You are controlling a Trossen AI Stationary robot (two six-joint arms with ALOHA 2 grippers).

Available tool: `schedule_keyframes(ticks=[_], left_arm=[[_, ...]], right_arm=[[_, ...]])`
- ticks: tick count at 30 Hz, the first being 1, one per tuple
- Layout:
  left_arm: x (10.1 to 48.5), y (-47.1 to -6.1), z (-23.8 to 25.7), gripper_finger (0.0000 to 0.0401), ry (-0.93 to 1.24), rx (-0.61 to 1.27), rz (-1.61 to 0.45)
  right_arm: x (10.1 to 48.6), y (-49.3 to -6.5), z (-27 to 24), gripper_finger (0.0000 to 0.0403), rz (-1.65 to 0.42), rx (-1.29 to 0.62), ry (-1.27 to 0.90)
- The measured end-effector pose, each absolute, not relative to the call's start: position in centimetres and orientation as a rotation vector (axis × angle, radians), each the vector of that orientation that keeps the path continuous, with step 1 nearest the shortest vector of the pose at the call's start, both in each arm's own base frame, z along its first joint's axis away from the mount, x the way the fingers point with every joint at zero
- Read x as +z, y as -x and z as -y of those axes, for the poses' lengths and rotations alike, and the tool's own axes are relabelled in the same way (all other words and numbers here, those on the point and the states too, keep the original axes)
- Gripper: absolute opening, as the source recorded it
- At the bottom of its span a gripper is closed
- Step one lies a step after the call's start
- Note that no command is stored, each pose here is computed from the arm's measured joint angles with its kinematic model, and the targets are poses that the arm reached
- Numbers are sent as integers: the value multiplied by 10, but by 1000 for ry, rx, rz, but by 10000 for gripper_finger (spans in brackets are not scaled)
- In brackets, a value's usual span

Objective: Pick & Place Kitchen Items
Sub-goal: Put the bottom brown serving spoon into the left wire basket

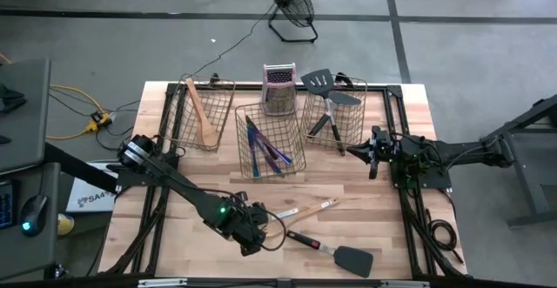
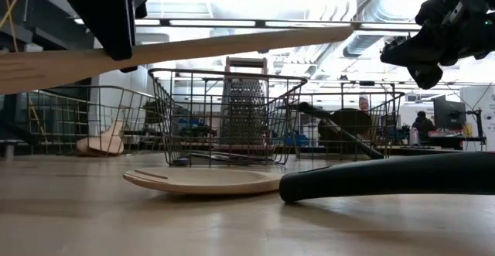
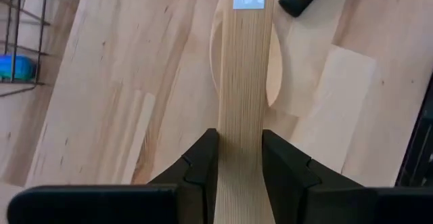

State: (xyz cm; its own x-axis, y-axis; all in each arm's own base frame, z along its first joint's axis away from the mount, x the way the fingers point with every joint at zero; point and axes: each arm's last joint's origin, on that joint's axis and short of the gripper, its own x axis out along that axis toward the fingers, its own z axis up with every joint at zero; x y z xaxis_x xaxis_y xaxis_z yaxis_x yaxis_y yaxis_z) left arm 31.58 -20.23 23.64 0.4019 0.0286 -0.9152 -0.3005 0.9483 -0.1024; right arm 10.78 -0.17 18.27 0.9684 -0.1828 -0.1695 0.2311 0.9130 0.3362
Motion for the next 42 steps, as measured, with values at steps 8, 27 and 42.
schedule_keyframes(ticks=[8, 27, 42], left_arm=[[237, -316, 201, 86, 148, 176, -1132], [238, -316, 198, 86, -165, 89, -1100], [238, -316, 198, 86, -164, 85, -1102]], right_arm=[[183, -108, 2, 2, -136, -213, -362], [183, -108, 2, 2, -136, -213, -362], [183, -108, 2, 2, -136, -213, -362]])
